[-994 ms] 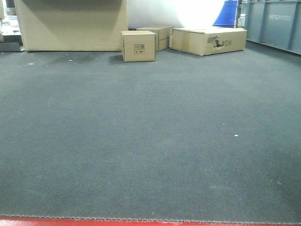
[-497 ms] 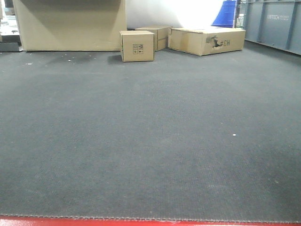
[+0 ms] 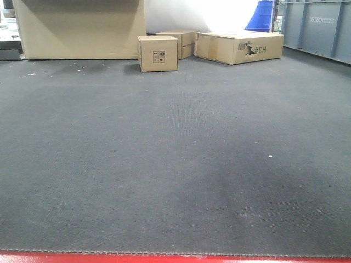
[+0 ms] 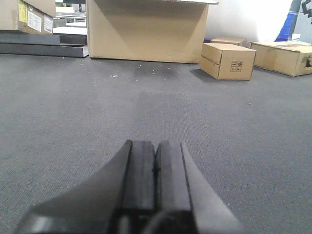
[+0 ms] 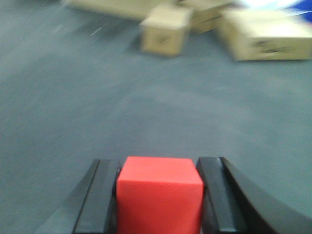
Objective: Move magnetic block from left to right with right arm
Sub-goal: 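Lower the held red cube toward the second table surface, then set the red cube on the carpet and open the right gripper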
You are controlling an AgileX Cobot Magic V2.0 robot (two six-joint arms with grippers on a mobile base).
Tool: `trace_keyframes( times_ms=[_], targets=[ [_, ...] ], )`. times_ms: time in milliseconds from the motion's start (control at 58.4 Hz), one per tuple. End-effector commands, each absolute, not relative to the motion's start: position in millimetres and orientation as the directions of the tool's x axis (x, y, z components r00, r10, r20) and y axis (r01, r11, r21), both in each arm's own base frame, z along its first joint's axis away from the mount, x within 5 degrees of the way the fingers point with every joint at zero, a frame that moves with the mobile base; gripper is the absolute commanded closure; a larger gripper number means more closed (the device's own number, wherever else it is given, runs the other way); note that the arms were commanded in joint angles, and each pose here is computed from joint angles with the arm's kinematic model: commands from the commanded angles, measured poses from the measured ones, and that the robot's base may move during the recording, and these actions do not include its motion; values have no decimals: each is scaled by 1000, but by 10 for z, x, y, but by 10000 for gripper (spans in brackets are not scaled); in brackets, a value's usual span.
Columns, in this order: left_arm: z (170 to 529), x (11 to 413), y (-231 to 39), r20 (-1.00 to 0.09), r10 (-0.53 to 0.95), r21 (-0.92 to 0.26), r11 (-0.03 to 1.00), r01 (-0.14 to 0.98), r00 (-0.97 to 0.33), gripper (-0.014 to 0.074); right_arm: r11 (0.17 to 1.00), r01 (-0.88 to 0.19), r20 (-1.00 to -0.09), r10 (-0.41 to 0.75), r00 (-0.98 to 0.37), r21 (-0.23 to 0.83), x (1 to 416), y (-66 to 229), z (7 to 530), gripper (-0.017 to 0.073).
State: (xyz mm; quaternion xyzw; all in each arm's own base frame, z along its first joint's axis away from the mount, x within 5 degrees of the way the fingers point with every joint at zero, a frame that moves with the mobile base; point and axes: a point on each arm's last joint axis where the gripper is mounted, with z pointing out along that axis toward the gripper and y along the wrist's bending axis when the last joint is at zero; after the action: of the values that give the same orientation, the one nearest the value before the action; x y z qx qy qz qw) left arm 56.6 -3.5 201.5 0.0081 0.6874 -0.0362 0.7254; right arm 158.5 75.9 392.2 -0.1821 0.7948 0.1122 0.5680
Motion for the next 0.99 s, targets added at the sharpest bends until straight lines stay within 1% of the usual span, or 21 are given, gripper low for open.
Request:
trace_keyframes(
  times_ms=[0, 103, 223, 360, 463, 617, 737, 977],
  targets=[
    [2080, 555, -26, -988, -58, -50, 997, 59, 144, 720, 879, -473, -950, -190, -248, -52, 1893, 1047, 4070, 323],
    [2080, 555, -26, -988, -58, -50, 997, 59, 144, 720, 866, -497, -905, -246, -347, -44, 2241, 1331, 4004, 323],
    [2080, 555, -26, -988, -58, -50, 997, 59, 144, 720, 868, -496, -822, -288, -492, -8, 2697, 1628, 3800, 323],
    [2080, 555, -26, -988, -58, -50, 997, 59, 144, 720, 870, -492, -731, -341, -591, -8, 3098, 1874, 3564, 323],
    [2080, 555, -26, -988, -58, -50, 997, 59, 144, 720, 871, -491, -662, -371, -651, -6, 3387, 2055, 3288, 323],
    [2080, 555, -26, -988, -58, -50, 997, 59, 144, 720, 873, -488, -584, -392, -711, 9, 3624, 2214, 2909, 323],
    [2080, 555, -26, -988, -58, -50, 997, 59, 144, 720, 873, -487, -540, -407, -737, 6, 3708, 2266, 2673, 323],
    [2080, 555, -26, -988, -58, -50, 997, 59, 144, 720, 873, -488, -515, -416, -749, 4, 3764, 2300, 2498, 323]
  ],
)
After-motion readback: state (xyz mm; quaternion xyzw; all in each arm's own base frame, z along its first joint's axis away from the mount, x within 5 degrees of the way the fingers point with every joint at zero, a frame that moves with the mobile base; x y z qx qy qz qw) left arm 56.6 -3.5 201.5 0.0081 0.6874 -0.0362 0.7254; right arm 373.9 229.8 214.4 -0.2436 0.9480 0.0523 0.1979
